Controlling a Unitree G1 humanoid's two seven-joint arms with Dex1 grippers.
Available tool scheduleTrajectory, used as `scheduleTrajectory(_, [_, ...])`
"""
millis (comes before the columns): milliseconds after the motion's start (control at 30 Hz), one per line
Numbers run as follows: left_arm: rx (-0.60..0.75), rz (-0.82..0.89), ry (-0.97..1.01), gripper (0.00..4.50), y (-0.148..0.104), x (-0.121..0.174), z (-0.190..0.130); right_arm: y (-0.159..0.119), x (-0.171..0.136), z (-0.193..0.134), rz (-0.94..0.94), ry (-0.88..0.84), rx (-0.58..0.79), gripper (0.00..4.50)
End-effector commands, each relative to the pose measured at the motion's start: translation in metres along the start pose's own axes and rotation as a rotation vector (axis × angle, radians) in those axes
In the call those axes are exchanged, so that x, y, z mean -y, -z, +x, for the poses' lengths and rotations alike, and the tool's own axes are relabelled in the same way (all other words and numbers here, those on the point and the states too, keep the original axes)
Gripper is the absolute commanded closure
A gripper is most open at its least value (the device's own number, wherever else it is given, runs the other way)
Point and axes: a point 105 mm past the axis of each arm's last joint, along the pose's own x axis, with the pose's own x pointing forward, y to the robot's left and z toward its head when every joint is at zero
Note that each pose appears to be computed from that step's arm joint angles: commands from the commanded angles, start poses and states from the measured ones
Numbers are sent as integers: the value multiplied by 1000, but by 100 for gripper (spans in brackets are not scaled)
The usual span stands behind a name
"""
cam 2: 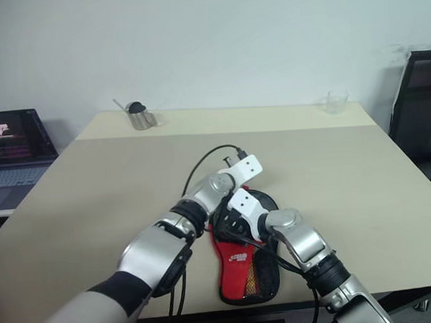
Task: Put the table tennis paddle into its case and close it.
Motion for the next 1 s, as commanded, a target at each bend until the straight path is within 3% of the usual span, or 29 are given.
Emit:
scheduleTrajectory(33, [117,74,-37,441,-41,-8,-1,31,-11,4,63,-28,-113,74])
scheduleTrajectory(333, [220,117,67,441,-69,28,1,35,-15,2,80,-24,-116,74])
scheduleTrajectory(467, [279,158,161,441,-82,64,2,34,-14,3,81,-21,-116,74])
scheduleTrajectory(1000, [403,244,265,442,-119,111,-6,35,-18,7,91,-24,-115,74])
